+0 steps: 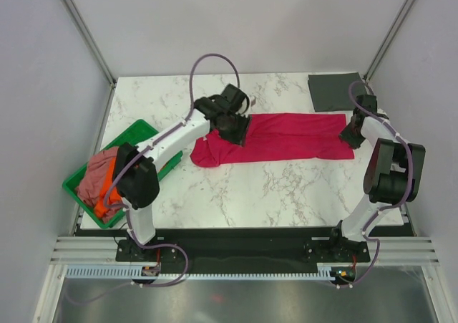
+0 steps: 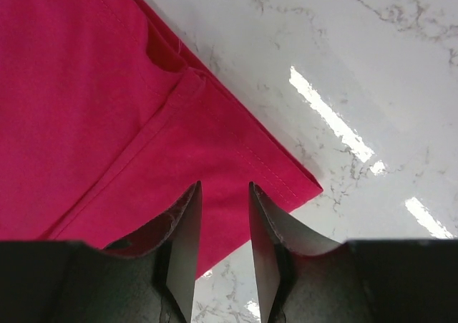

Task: Fold and stack the t-shirts
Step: Fold the tshirt

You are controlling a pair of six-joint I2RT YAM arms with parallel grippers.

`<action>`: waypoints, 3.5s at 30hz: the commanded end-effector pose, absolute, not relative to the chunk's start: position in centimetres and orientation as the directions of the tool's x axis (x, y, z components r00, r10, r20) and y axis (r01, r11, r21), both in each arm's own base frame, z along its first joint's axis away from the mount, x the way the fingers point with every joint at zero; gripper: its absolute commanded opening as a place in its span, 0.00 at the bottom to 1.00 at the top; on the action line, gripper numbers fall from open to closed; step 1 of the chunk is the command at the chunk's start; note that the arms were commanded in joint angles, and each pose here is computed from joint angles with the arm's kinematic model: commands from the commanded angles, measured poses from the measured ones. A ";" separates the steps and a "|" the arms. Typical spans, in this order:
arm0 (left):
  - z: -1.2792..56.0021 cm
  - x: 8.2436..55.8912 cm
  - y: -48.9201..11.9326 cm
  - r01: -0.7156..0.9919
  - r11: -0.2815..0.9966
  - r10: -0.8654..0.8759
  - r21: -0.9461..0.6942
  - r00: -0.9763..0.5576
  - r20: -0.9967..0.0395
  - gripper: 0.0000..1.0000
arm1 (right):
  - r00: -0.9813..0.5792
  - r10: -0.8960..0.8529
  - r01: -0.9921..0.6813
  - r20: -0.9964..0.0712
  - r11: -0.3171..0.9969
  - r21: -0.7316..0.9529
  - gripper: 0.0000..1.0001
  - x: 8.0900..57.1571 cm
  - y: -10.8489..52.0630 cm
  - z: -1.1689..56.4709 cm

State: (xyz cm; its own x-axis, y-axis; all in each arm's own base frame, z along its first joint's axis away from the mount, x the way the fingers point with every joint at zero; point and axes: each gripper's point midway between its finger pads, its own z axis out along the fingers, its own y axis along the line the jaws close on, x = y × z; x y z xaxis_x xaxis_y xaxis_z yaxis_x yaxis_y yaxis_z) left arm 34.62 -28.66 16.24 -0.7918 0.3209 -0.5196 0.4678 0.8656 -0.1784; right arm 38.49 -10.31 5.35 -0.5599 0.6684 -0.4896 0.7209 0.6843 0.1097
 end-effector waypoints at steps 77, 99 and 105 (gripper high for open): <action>18.8 37.3 -8.5 -0.158 0.712 -0.549 -0.684 -0.732 -0.403 0.51 | -0.156 -0.621 -0.792 -0.768 0.543 -0.278 0.54 46.5 39.6 7.3; 16.3 37.1 -7.9 -0.193 0.730 -0.549 -0.656 -0.737 -0.395 0.51 | -0.118 -0.586 -0.632 -0.801 0.667 -0.395 0.00 48.3 39.1 10.6; 16.0 37.1 -7.8 -0.195 0.734 -0.547 -0.651 -0.738 -0.396 0.52 | -0.130 -0.534 -0.557 -0.835 0.736 -0.384 0.00 49.2 38.1 12.6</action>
State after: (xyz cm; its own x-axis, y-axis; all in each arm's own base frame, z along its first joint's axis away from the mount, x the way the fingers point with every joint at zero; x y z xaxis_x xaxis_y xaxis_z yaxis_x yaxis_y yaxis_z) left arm 36.46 -8.09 15.62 -0.7590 -0.5412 -0.3619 -0.2088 0.7288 -0.6521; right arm 47.67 38.13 6.32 -0.1804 -0.6400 -0.7469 -0.6551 0.6446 -0.3941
